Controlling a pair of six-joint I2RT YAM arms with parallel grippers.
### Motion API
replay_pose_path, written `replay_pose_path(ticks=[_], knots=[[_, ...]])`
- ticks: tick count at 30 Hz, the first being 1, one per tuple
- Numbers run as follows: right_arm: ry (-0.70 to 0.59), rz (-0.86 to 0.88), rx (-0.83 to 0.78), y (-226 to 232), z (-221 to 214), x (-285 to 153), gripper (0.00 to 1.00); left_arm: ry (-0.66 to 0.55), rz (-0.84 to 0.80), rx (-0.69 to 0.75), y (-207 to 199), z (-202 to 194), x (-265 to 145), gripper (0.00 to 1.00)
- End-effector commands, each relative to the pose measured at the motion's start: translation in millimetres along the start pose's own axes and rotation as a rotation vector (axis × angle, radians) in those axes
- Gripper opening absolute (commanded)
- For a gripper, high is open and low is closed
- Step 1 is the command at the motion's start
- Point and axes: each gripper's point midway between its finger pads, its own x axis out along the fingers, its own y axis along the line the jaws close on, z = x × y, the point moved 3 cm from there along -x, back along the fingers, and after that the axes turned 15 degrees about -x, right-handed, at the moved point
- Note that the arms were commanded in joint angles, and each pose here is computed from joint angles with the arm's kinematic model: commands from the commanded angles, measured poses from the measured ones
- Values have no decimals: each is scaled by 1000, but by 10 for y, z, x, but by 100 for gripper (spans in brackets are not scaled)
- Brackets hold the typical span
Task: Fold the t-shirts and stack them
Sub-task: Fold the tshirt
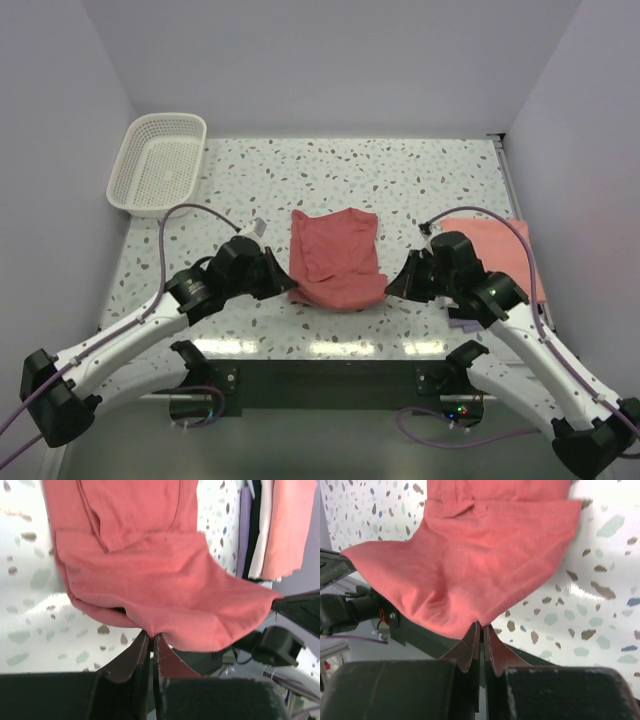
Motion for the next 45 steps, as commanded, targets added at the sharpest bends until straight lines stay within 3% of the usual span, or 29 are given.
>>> replay_pose_path(ticks=[1,6,8,14,18,23,26,28,30,33,35,40,45], knots=[[-154,-1,-60,133,572,7,0,-112,-40,67,-375,407,37,0],[-115,-25,-28,19,975,355,0,-155,-57,36,-543,906,246,0],[-158,-22,8,-88,1264,433,0,-181,-80,27,-629,1110,330,0],[-105,-13,98,-458,1914,1126,0,-237,-130,-18,-845,1919,777,0],[-131,-4,111,-656,2440,1529,0,-239,-88,-41,-633,2382,1297,0],[-79,10,146,-964,2627,2179,1,-164,-133,-25,-470,2773,1808,0],[-69,28,151,-1069,2717,2429,15,-139,-161,-27,-341,2933,2058,0],[-83,24,146,-1090,2836,2443,25,-134,-197,-32,-302,3004,2118,7],[-98,-7,141,-1165,2900,2438,33,-132,-236,-20,-349,3115,2063,28],[-121,-44,159,-1309,2970,2286,48,-168,-263,4,-435,3310,1887,47],[-137,-71,152,-1331,2996,2164,54,-202,-272,21,-491,3413,1714,55],[-167,-152,106,-1262,2856,1825,56,-269,-206,-10,-479,3365,1438,53],[-170,-72,52,-761,2598,1689,53,-265,-180,25,-614,3012,1506,29]])
